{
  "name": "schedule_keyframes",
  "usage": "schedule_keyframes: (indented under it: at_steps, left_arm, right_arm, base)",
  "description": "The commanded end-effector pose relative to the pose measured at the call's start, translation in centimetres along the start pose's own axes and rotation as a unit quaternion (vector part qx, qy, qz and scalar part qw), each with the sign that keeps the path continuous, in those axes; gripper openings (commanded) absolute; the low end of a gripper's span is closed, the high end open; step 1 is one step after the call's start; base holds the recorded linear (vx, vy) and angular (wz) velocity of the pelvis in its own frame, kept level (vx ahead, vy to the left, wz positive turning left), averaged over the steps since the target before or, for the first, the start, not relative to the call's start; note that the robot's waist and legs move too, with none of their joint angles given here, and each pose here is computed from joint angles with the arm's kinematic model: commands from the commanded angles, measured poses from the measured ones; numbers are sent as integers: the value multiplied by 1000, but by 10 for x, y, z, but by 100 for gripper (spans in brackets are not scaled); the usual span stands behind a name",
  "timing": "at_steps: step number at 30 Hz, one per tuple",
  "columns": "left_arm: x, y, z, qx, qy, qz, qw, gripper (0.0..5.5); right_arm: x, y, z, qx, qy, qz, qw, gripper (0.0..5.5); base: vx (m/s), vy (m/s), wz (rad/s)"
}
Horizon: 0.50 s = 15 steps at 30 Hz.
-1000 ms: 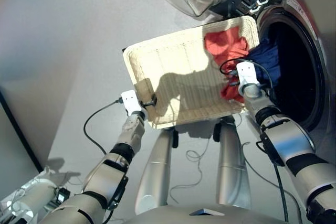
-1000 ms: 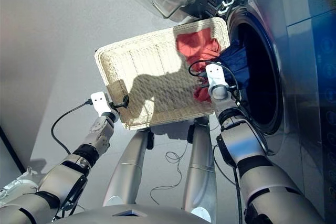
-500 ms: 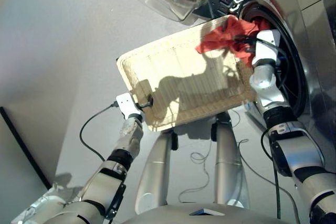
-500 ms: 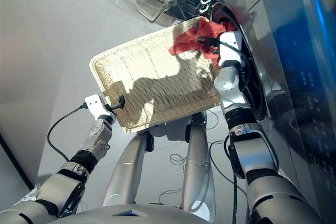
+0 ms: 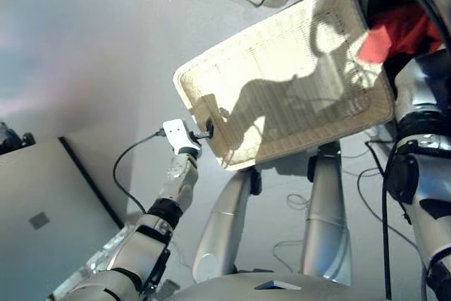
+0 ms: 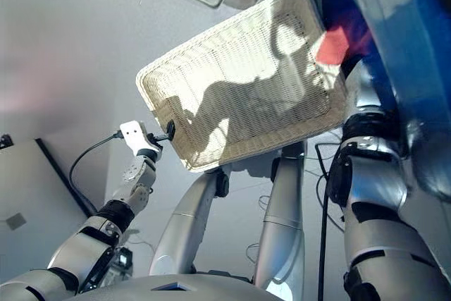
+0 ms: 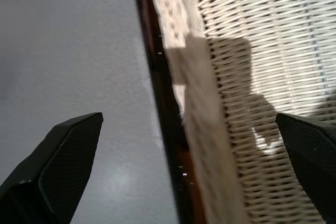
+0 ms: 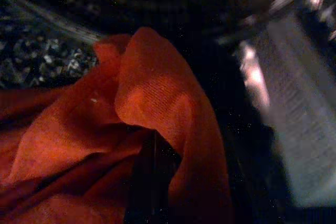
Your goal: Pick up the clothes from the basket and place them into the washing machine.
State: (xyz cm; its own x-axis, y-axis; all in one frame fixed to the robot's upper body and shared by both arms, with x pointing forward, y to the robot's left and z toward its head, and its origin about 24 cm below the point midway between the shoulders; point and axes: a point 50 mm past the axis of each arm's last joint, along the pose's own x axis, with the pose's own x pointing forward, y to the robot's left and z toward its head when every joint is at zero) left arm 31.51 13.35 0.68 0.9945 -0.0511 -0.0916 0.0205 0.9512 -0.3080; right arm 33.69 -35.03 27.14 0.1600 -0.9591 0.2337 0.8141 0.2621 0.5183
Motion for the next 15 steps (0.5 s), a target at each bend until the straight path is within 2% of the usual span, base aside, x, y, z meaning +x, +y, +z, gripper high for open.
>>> schedule_keyframes:
  at_steps: [1, 6, 9, 15]
  left_arm:
    - [-12, 21, -11, -2, 14, 35, 999, 550]
    - [-10, 19, -7, -11, 7, 35, 999, 550]
    - [-10, 23, 0, -5, -6, 35, 999, 550]
    - [-12, 35, 3, -6, -14, 51, 999, 550]
  right_arm:
    - [7, 15, 62, 164, -71, 11, 984, 0]
    - [-5, 32, 81, 273, -52, 56, 959, 0]
    - [-15, 42, 91, 250, -90, 122, 956, 0]
    - [-20, 53, 127, 205, -187, 171, 945, 0]
  base:
    - [59, 12, 67]
    - [10, 5, 16]
    - [0, 0, 0]
    - [1, -9, 0]
